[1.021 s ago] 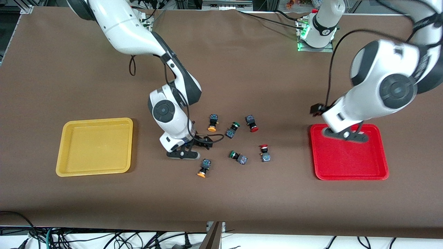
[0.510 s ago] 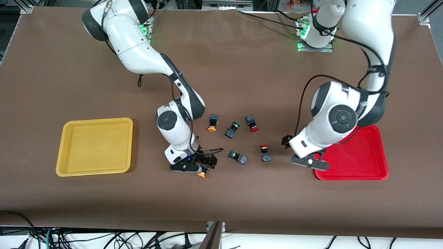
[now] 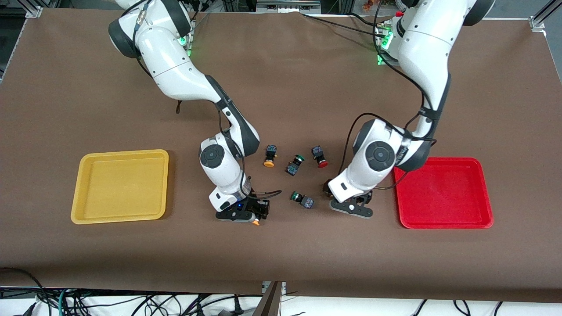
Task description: Place red and yellow buttons in trays
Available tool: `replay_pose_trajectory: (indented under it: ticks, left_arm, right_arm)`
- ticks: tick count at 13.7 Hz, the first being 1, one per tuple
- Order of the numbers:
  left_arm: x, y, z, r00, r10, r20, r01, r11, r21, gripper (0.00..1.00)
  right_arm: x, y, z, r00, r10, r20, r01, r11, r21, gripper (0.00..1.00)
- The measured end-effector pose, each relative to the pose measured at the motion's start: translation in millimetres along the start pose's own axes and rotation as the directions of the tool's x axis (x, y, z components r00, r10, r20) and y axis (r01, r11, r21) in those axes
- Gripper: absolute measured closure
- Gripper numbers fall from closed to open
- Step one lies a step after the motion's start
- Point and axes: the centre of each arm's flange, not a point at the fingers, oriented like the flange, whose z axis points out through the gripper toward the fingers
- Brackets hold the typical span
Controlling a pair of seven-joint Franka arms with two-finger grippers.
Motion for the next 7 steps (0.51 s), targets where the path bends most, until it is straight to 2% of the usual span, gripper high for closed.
replay_pose_trajectory:
  ticks: [3, 7]
  left_arm:
    - [-4.2, -0.6, 31.8, 0.999, 0.014, -0.029, -0.014, 1.0, 0.011, 0.0]
    - [-11.0, -5.1, 52.9, 1.0, 0.014, -0.015, -0.013, 1.0, 0.019, 0.0]
  right_arm:
    - [4.8, 2.8, -2.2, 1.0, -0.008, 0.002, 0.008, 1.0, -0.003, 0.56]
    - [36.1, 13.2, -33.2, 0.996, -0.065, 0.059, 0.067, 0.997, -0.04, 0.56]
